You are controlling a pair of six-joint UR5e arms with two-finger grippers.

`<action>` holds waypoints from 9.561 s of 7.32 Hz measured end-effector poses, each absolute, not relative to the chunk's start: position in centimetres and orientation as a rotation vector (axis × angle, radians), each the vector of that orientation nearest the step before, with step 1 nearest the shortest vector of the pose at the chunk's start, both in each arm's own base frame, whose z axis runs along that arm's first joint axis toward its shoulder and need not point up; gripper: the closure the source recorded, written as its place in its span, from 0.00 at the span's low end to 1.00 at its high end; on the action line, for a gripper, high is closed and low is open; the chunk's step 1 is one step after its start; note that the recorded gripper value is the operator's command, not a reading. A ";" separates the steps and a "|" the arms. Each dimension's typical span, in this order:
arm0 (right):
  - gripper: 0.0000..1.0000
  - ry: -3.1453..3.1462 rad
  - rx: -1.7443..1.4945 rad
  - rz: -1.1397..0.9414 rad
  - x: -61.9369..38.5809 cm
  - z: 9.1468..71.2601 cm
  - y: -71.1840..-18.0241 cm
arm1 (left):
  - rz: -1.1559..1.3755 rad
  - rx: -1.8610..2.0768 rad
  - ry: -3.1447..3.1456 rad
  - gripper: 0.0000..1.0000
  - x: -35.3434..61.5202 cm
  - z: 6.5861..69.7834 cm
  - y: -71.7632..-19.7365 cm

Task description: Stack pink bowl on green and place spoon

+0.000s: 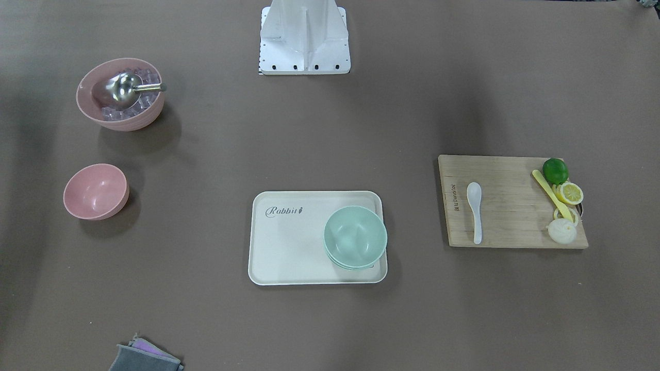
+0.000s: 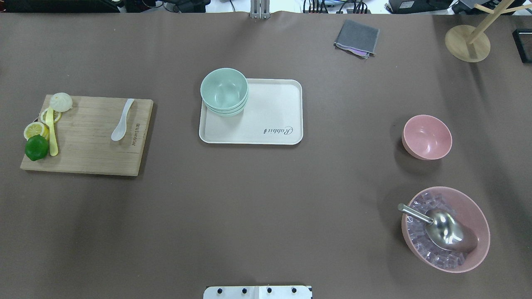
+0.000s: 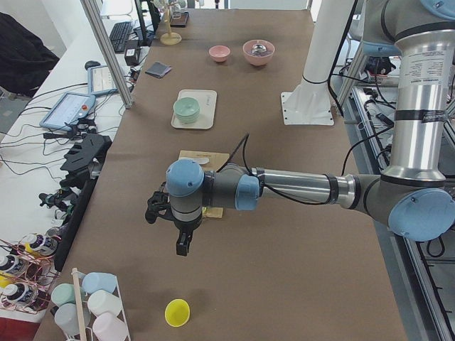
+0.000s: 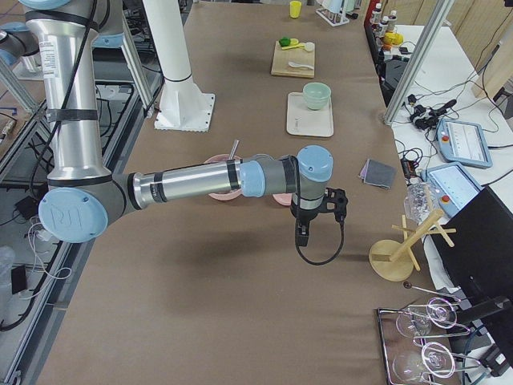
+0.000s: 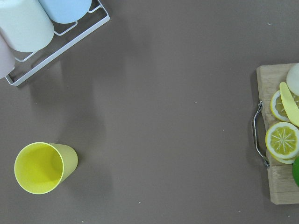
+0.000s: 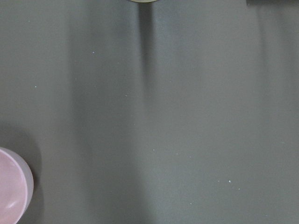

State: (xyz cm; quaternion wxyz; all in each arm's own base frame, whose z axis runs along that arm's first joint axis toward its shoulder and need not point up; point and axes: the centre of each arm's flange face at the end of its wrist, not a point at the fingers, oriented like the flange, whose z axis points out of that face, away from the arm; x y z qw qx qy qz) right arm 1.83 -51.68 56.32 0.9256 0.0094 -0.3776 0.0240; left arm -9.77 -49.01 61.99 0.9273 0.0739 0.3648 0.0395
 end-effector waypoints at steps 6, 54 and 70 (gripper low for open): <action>0.00 -0.785 0.027 0.044 1.7 55.8 -52.0 | 0.082 0.154 0.746 0.02 -9.8 61.9 -49.4; 1.00 -0.950 -0.005 0.048 -22.8 56.2 -49.0 | 0.197 0.229 0.854 0.02 -0.9 56.3 -53.7; 1.00 -1.146 0.040 0.203 -21.3 40.5 -57.1 | 0.140 0.112 0.824 0.12 30.2 42.0 -59.8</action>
